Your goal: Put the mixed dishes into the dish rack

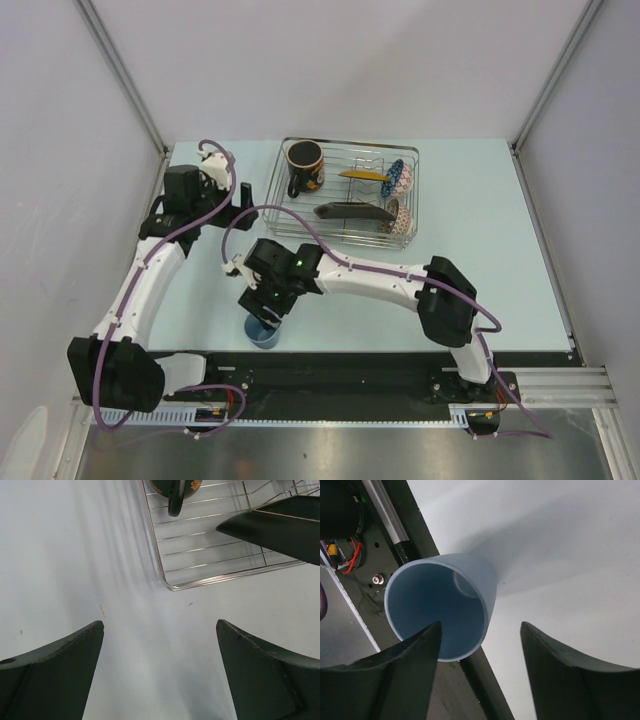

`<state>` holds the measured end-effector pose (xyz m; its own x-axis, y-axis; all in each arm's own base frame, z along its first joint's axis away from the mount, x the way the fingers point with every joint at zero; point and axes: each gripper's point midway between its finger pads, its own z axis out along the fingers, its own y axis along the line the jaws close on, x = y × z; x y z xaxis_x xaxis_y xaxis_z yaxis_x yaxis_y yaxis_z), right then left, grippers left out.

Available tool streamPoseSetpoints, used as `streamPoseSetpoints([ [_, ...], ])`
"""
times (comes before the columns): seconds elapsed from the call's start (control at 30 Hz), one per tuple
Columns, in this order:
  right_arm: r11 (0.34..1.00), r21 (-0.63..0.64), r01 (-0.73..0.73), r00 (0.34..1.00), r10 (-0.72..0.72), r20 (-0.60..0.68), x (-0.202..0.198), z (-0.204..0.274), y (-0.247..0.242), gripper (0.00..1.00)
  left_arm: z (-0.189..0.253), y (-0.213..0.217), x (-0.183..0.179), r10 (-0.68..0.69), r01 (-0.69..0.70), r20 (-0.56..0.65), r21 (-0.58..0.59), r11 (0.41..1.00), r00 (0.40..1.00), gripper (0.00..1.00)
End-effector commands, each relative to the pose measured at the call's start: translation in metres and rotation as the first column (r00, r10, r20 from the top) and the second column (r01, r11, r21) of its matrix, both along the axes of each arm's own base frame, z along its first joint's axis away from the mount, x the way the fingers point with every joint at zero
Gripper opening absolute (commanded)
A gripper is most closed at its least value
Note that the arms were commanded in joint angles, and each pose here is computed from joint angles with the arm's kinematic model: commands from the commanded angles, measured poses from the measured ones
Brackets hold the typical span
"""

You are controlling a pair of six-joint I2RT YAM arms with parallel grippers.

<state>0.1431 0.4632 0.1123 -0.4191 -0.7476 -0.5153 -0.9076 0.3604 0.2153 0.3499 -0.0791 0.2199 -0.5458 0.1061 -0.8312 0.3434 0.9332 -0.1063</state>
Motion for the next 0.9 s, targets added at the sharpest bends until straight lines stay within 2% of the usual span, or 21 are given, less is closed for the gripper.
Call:
streamPoseSetpoints([
  [0.0,1.0,0.0,-0.007,1.0,0.007,-0.012,0.009,0.001,0.004,0.61,0.027,0.006,0.011,0.013,-0.014,0.1,0.015,1.0,0.995,1.0],
  [0.07,1.0,-0.024,-0.013,1.0,0.012,-0.018,0.01,-0.007,0.002,0.53,0.025,0.007,0.011,0.014,-0.016,0.097,0.015,1.0,0.995,1.0],
  [0.1,0.999,-0.04,-0.017,1.0,0.016,-0.02,0.012,-0.014,0.002,0.41,0.025,0.007,0.012,0.016,-0.018,0.096,0.015,1.0,0.995,1.0],
  [0.13,0.999,-0.05,-0.018,1.0,0.017,-0.026,0.012,-0.018,0.001,0.37,0.025,0.008,0.012,0.019,-0.02,0.097,0.013,1.0,0.995,1.0],
  [0.17,0.998,-0.061,-0.025,0.999,0.023,-0.029,0.011,-0.022,0.0,0.27,0.025,0.008,0.012,0.019,-0.02,0.096,0.013,1.0,0.995,1.0],
  [0.23,0.997,-0.079,-0.019,0.999,0.017,-0.027,0.015,-0.028,-0.004,0.16,0.025,0.008,0.014,0.022,-0.023,0.1,0.01,1.0,0.995,1.0],
  [0.27,0.997,-0.082,-0.017,0.999,0.015,-0.028,0.016,-0.028,-0.005,0.01,0.025,0.008,0.014,0.023,-0.024,0.102,0.009,1.0,0.995,1.0],
  [0.37,0.997,-0.079,0.004,1.0,-0.005,-0.006,0.025,-0.019,-0.012,0.0,0.029,0.008,0.018,0.025,-0.026,0.114,0.006,1.0,0.993,1.0],
  [0.5,0.996,-0.004,0.092,0.995,-0.092,0.026,0.053,0.02,-0.03,0.0,0.034,0.004,0.025,0.026,-0.024,0.116,-0.02,1.0,0.993,1.0],
  [0.53,0.991,0.055,0.121,0.992,-0.122,0.018,0.054,0.045,-0.039,0.0,0.042,0.003,0.028,0.028,-0.024,0.13,-0.032,0.999,0.991,1.0],
  [0.6,0.963,0.167,0.211,0.977,-0.214,-0.002,0.083,0.078,-0.056,0.0,0.049,-0.007,0.028,-0.007,0.018,0.129,-0.083,0.996,0.992,1.0],
  [0.63,0.924,0.314,0.219,0.975,-0.223,-0.023,0.089,0.12,-0.059,0.0,0.059,-0.014,0.029,-0.021,0.04,0.135,-0.139,0.989,0.991,1.0],
  [0.67,0.879,0.354,0.318,0.948,-0.302,-0.102,0.106,0.124,-0.083,0.0,0.064,-0.016,0.03,-0.032,0.056,0.136,-0.181,0.982,0.99,1.0],
  [0.7,0.837,0.411,0.361,0.933,-0.325,-0.157,0.114,0.135,-0.094,0.0,0.074,-0.035,0.019,-0.118,0.149,0.123,-0.284,0.947,0.985,1.0],
  [0.73,0.801,0.478,0.36,0.932,-0.286,-0.223,0.11,0.15,-0.101,0.0,0.079,-0.043,0.02,-0.158,0.191,0.125,-0.336,0.922,0.98,1.0],
  [0.77,0.724,0.567,0.394,0.919,-0.294,-0.262,0.111,0.173,-0.109,0.0,0.089,-0.048,0.018,-0.192,0.228,0.13,-0.387,0.894,0.973,1.0],
  [0.8,0.671,0.608,0.424,0.905,-0.323,-0.275,0.127,0.185,-0.125,0.0,0.101,-0.069,-0.001,-0.317,0.329,0.112,-0.503,0.799,0.942,1.0],
  [0.87,0.61,0.683,0.401,0.915,-0.295,-0.274,0.13,0.209,-0.132,0.0,0.11,-0.084,-0.007,-0.415,0.4,0.118,-0.591,0.7,0.902,1.0],
])
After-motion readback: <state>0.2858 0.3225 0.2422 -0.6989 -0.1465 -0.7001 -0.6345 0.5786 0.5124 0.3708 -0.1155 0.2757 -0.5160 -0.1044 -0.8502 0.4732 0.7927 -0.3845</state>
